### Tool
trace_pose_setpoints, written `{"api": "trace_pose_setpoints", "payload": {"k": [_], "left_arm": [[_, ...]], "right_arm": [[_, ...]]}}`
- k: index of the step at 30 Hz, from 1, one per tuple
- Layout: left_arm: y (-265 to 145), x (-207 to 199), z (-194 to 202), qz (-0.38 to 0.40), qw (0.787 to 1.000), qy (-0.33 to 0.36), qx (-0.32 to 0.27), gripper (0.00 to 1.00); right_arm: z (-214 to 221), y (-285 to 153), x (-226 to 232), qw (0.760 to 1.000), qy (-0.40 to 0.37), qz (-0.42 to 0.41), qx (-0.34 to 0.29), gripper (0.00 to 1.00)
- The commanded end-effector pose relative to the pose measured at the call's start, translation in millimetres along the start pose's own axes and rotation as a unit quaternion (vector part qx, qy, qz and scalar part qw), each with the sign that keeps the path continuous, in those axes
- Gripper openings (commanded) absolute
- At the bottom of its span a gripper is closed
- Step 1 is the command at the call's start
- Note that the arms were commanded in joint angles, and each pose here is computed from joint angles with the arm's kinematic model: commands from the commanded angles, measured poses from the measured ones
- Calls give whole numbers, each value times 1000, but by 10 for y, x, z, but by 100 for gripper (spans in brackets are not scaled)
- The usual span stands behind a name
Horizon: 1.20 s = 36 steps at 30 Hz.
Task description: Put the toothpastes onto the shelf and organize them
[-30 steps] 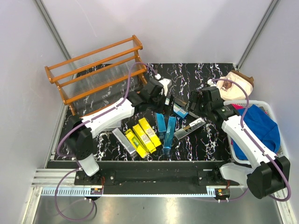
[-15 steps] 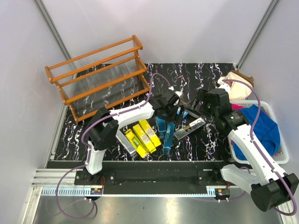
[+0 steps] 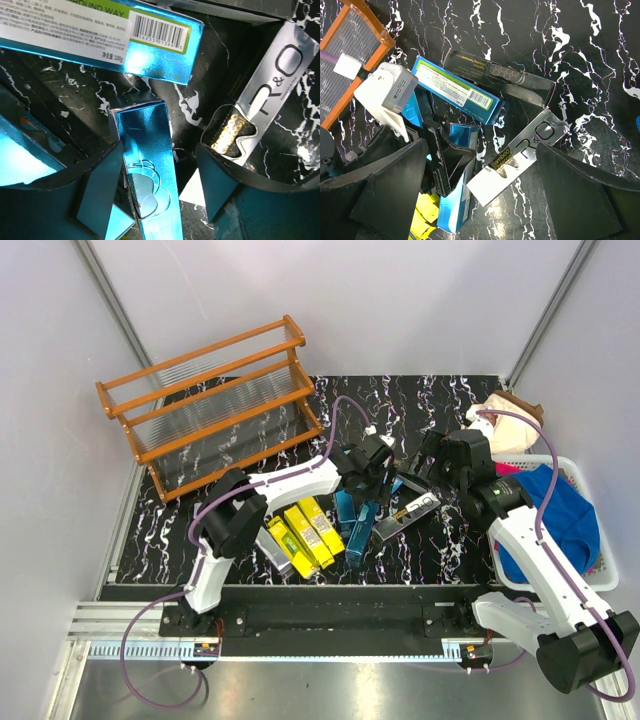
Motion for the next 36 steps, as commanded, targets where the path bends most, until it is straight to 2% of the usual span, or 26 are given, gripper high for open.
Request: {"api": "trace_pose_setpoints", "payload": {"k": [1, 8, 13, 18, 22, 26, 32, 36], "left_arm": [[41, 165, 60, -56, 998, 2, 0, 70], [-127, 176, -7, -54, 998, 18, -40, 77], [134, 88, 127, -27, 999, 33, -1, 75], [307, 78, 218, -27, 999, 36, 18, 66], [352, 87, 248, -27, 998, 46, 24, 48], [294, 117, 217, -38, 998, 54, 21, 40], [-59, -20, -142, -16, 998, 59, -29, 33], [-563, -77, -608, 16, 994, 38, -97, 33]], "right_arm": [[-155, -54, 78, 1000, 5, -9, -21, 100], [-117, 3, 104, 1000, 4, -14, -9, 100], [-112, 4, 112, 1000, 4, -16, -8, 100], [-101, 5, 103, 1000, 0, -15, -7, 100], [-97, 19, 113, 1000, -2, -17, -4, 100], [-93, 28, 130, 1000, -3, -20, -1, 100], [-153, 1, 174, 1000, -3, -28, -8, 100], [-262, -66, 245, 999, -2, -43, -21, 100]]}}
Point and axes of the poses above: each gripper's point midway between its finger pads, its own y axis out along the fingers, its own x axis along the line the jaws close on, z = x × y, the point moved 3 cm from there along -y, back along the fingers, and after that the axes turned 1 degree about -y, right-handed, at the moved point
